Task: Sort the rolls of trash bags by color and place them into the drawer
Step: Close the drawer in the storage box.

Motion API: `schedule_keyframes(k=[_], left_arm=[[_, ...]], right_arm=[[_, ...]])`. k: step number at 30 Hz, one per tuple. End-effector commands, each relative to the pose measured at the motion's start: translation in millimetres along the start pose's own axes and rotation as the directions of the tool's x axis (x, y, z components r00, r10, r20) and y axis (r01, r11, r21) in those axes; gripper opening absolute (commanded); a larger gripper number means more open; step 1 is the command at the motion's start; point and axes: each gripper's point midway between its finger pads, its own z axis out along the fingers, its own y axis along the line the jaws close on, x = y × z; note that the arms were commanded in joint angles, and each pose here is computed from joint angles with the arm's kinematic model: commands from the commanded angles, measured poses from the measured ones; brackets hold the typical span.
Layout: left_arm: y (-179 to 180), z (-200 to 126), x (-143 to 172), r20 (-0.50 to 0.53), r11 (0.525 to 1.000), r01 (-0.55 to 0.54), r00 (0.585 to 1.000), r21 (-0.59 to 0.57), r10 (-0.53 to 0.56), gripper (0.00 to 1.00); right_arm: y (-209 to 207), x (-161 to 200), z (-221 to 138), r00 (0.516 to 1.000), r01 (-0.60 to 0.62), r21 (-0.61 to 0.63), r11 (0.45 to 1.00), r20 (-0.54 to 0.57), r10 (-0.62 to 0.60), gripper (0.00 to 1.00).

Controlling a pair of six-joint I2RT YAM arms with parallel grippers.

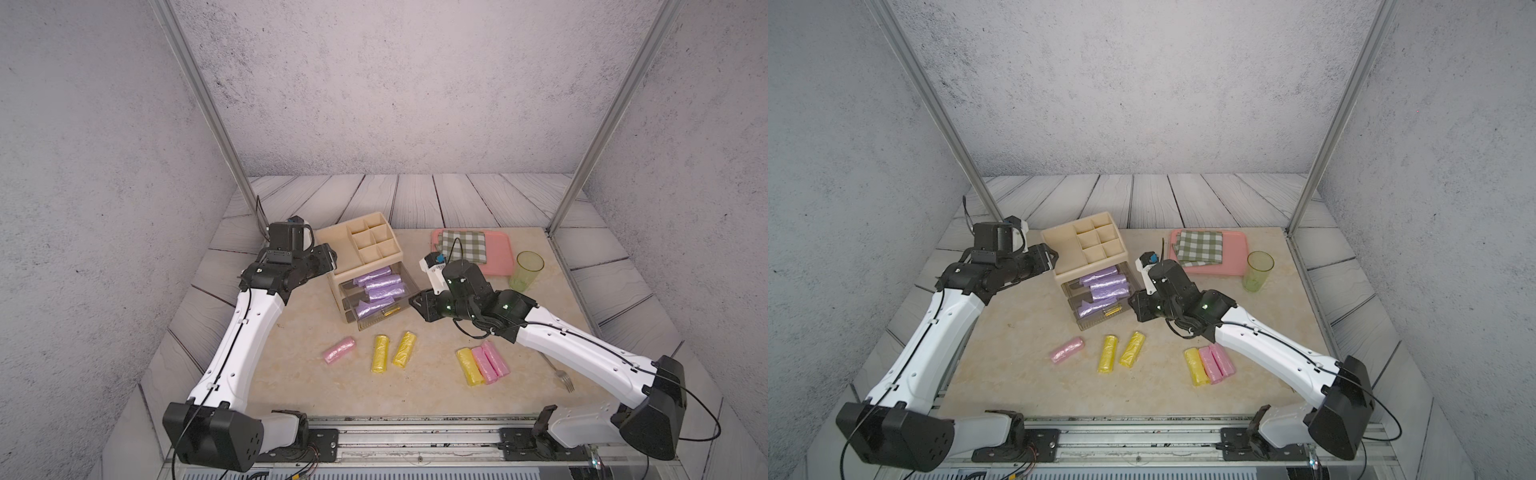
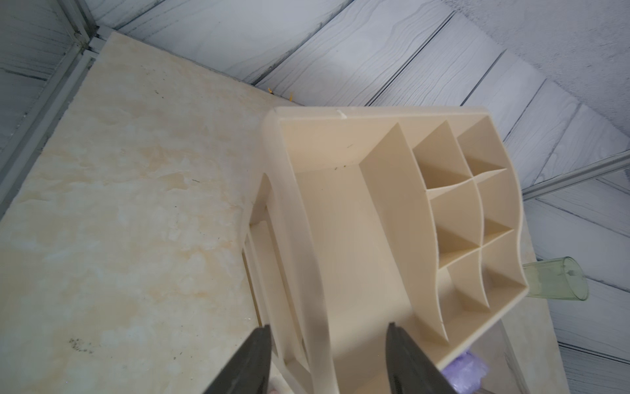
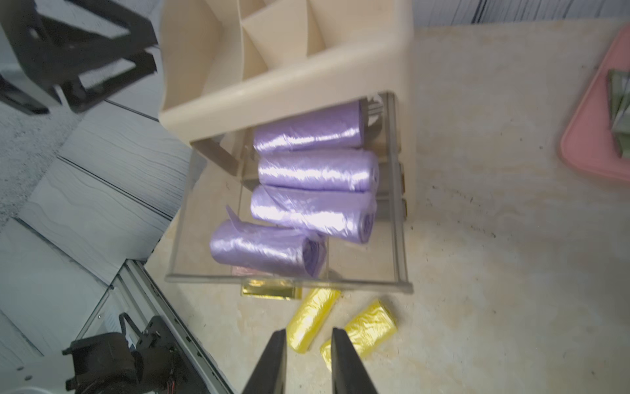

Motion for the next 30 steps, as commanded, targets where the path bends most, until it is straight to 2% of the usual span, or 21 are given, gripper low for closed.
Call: schedule_keyframes(k=[1, 4, 9, 17, 27, 30], left_arm=[[4, -1, -12, 0.024, 0.999, -0.025, 0.999, -0.034, 0.026, 0.58], [5, 2, -15, 0.016, 0.998, -0.041, 0.999, -0.053, 0.042, 0.53], [8, 11, -12, -0.01, 0.995, -0.07, 0.998, -0.066, 0.069, 0.38], [5, 22, -8, -0.049, 0.994, -0.096, 0.994, -0.043, 0.094, 0.31], [-1, 25, -8, -0.098, 0.988, -0.151, 0.984, -0.018, 0.148, 0.07], [-1, 25, -7, -0.104, 0.988, -0.153, 0.983, -0.015, 0.15, 0.06]], right_arm=[[6, 7, -13, 0.998, 0.069, -0.049, 0.996, 0.005, -0.069, 0.21], [7, 18, -3, 0.997, 0.065, -0.077, 0.995, -0.034, -0.068, 0.17], [7, 26, 14, 0.996, 0.06, -0.098, 0.993, -0.055, -0.066, 0.16], [10, 15, 34, 0.996, 0.071, -0.092, 0.993, -0.055, -0.076, 0.17], [4, -1, 51, 0.997, 0.062, -0.057, 0.996, -0.032, -0.064, 0.18], [5, -3, 55, 0.998, 0.058, -0.058, 0.997, -0.035, -0.06, 0.18]])
